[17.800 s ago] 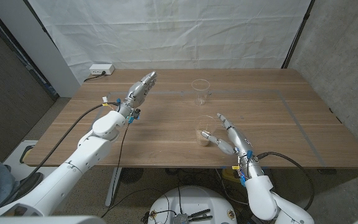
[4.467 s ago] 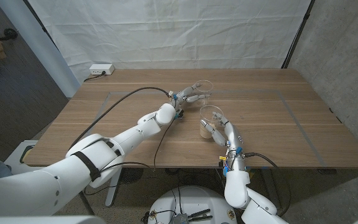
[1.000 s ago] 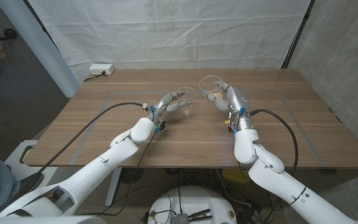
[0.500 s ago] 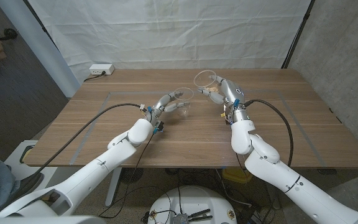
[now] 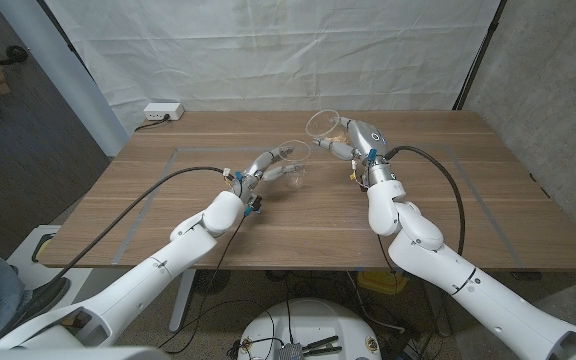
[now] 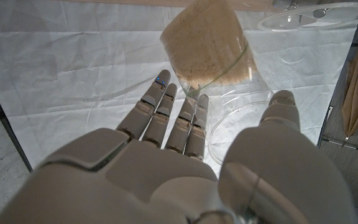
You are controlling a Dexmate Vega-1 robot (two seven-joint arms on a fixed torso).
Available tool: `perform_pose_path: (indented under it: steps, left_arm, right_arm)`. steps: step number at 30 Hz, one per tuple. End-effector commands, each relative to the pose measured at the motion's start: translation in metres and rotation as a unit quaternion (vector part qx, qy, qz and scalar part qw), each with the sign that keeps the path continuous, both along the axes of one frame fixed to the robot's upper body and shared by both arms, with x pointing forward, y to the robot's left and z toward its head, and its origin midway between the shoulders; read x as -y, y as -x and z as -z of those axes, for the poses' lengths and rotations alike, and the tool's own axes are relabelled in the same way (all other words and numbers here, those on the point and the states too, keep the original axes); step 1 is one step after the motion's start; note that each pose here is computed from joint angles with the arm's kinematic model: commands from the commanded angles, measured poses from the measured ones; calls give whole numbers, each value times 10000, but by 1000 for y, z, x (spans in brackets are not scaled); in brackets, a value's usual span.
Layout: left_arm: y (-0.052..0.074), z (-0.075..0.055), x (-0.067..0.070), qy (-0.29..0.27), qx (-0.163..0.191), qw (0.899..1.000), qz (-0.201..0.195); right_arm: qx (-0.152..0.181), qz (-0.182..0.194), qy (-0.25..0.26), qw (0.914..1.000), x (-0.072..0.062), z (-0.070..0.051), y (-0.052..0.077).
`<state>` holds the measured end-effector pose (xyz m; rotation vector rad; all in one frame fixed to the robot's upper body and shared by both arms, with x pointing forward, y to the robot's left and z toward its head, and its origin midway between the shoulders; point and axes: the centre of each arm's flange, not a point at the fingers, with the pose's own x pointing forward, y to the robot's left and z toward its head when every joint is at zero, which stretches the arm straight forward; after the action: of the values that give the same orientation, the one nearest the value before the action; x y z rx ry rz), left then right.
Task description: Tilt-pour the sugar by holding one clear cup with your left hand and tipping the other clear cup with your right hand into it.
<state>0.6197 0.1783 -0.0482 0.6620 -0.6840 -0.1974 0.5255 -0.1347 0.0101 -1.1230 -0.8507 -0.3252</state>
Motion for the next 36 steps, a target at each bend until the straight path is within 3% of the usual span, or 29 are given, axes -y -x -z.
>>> perform_pose_path:
  steps: [1, 6, 16, 36]
  left_arm:
    - [3, -1, -2, 41, 45, 10000, 6]
    - [4, 0, -2, 59, 46, 10000, 15]
    - [3, 0, -2, 80, 29, 10000, 2]
    - [6, -1, -1, 142, 84, 9999, 32]
  right_arm:
    - [-56, 323, 529, 9981, -9, -18, 0]
    - [-119, 316, 538, 9980, -9, -25, 1]
    - [-98, 276, 707, 9971, -14, -26, 2]
    - [-170, 536, 1199, 9912, -24, -29, 1]
